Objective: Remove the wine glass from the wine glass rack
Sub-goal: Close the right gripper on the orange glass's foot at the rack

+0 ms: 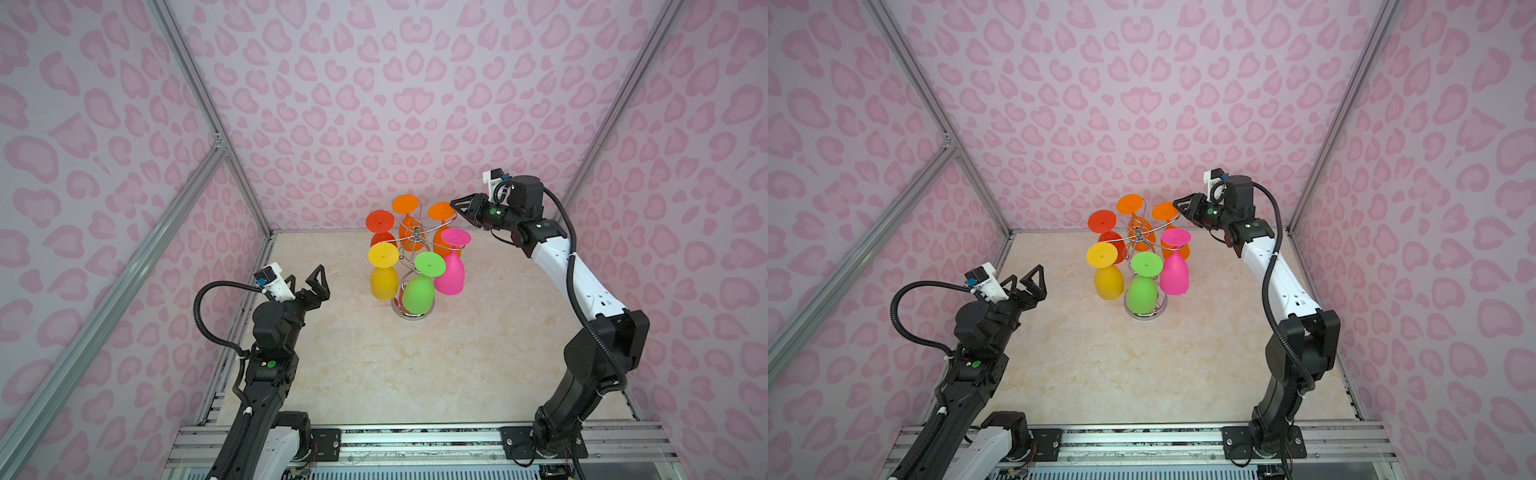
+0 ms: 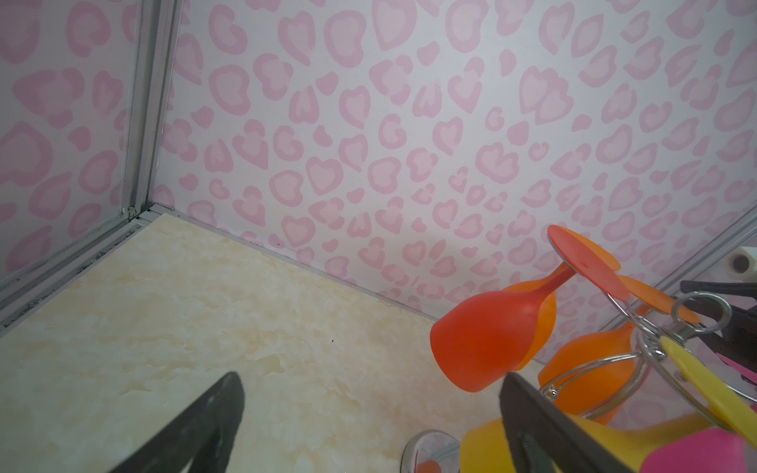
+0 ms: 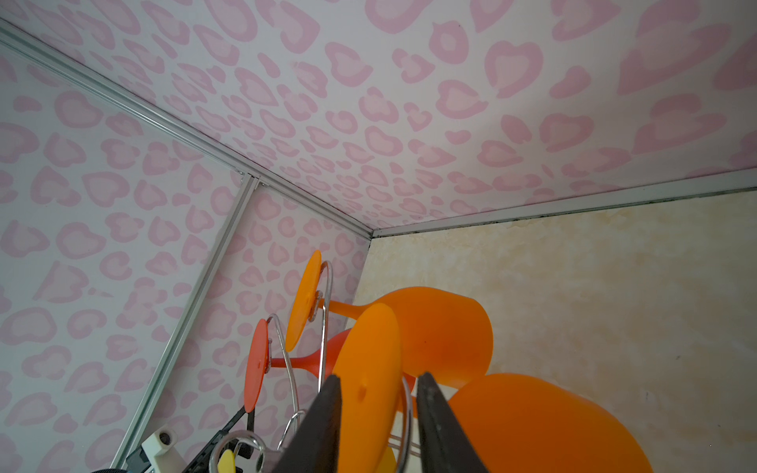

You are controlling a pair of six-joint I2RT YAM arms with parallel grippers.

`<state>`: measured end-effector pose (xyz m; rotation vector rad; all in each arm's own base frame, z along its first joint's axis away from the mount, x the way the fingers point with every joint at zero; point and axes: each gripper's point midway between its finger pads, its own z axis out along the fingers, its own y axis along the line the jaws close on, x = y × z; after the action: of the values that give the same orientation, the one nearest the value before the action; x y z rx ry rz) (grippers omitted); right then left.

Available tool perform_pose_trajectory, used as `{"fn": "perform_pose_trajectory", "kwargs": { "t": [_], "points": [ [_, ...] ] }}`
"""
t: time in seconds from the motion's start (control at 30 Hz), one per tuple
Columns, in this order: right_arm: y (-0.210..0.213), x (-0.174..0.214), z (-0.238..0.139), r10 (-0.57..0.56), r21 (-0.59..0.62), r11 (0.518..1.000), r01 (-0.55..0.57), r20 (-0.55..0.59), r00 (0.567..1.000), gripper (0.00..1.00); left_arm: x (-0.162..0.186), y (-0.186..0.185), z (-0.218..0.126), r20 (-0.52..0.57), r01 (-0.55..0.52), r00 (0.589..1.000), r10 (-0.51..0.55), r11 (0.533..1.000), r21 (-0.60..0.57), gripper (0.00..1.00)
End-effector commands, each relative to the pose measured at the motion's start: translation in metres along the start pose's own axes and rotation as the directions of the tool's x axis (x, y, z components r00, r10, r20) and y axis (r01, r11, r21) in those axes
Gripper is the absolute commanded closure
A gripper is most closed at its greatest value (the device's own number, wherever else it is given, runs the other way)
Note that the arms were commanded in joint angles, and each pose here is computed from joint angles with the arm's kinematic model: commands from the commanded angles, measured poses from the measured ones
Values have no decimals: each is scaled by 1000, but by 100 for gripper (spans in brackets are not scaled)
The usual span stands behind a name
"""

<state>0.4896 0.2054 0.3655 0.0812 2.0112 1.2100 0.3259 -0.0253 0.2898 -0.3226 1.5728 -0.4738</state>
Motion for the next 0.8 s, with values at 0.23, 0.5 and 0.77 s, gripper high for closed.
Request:
{"fn": "perform_pose_trajectory", "kwargs": {
  "t": [0.23,0.5,0.77],
  "points": [
    [4,6,1,-14,-21,1000,13,-31,999,68,-2,2,-1,16,-4,1000,5,1000,-6,1],
    [13,4,-1,-21,-42,999,20,-22,1000,68,-1,3,-1,17,-3,1000,3,1000,-9,1],
    [16,6,-1,-25,-50,998,24,-31,999,68,-2,3,-2,20,-3,1000,3,1000,-11,1]
  ]
}}
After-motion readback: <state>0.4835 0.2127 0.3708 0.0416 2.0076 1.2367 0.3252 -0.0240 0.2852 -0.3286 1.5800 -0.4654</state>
